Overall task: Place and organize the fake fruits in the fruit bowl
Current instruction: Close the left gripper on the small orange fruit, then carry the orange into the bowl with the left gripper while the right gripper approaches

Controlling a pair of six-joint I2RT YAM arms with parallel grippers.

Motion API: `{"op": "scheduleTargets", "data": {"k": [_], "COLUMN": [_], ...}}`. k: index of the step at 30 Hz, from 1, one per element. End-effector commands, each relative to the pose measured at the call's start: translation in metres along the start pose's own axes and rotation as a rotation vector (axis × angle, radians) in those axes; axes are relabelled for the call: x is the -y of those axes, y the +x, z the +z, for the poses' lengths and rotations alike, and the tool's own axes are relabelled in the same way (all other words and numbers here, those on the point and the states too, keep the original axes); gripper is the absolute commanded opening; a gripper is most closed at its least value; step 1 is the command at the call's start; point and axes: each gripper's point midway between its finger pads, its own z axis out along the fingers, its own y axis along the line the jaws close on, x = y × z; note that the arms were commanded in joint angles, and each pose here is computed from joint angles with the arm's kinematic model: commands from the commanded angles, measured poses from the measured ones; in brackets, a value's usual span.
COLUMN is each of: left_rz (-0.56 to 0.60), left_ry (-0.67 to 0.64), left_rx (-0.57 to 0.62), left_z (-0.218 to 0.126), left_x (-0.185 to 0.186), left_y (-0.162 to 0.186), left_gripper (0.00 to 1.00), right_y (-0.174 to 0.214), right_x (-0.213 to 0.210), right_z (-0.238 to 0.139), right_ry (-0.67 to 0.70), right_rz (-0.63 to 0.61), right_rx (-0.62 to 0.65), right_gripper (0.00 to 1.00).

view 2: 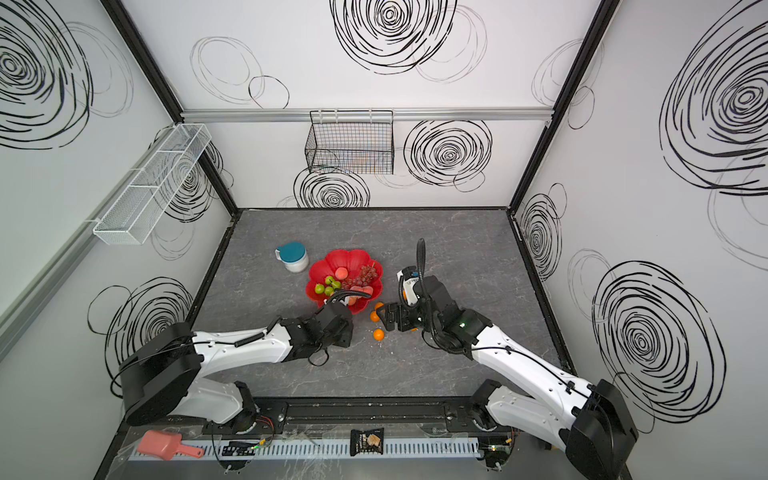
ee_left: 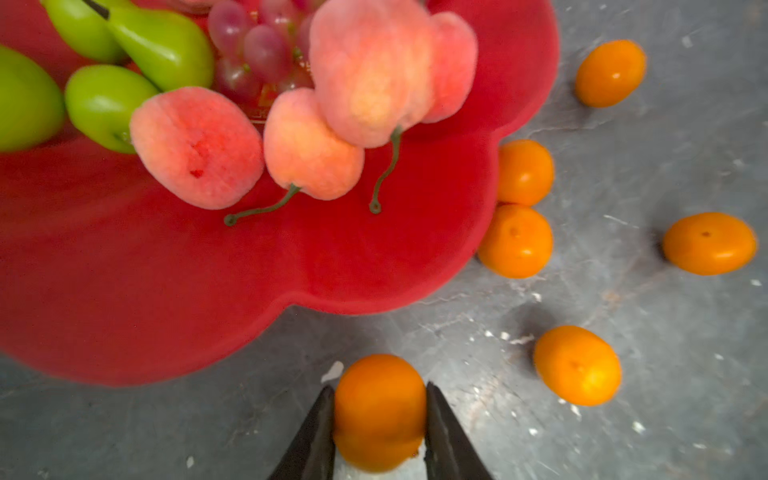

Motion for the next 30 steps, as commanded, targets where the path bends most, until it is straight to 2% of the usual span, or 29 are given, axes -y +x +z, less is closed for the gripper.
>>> {"op": "scheduleTargets", "data": {"k": [1, 11, 19, 30], "left_rz": [-0.038, -0.108, -0.138, -0.15], "left_ry": [0.005, 0.013, -0.023, -0.045], "left_rx": [0.016, 0.102, 0.109, 0.054], "left_z": [-0.016, -0.045, -0.041, -0.013], "left_x": [-0.004, -0.022, -0.05, -0.071], "left_y": [0.001, -0.04, -0.064, -0.069], "left_gripper": [0.35, 0.37, 0.36, 0.34], "right_y": [0.002, -0.013, -0.026, -0.023], "right_x": [0.005, -0.004, -0.023, -0.051], "right_z": [-0.003, 0.016, 0.043, 0.079], "right_ry": [0.018, -0.006, -0.031, -0.038], "right_rz": [0.005, 0.013, 0.022, -0.008], "right_rx": [0.006, 0.0, -0.041, -0.122], "right_gripper": [0.95, 0.95, 0.93, 0.92]}}
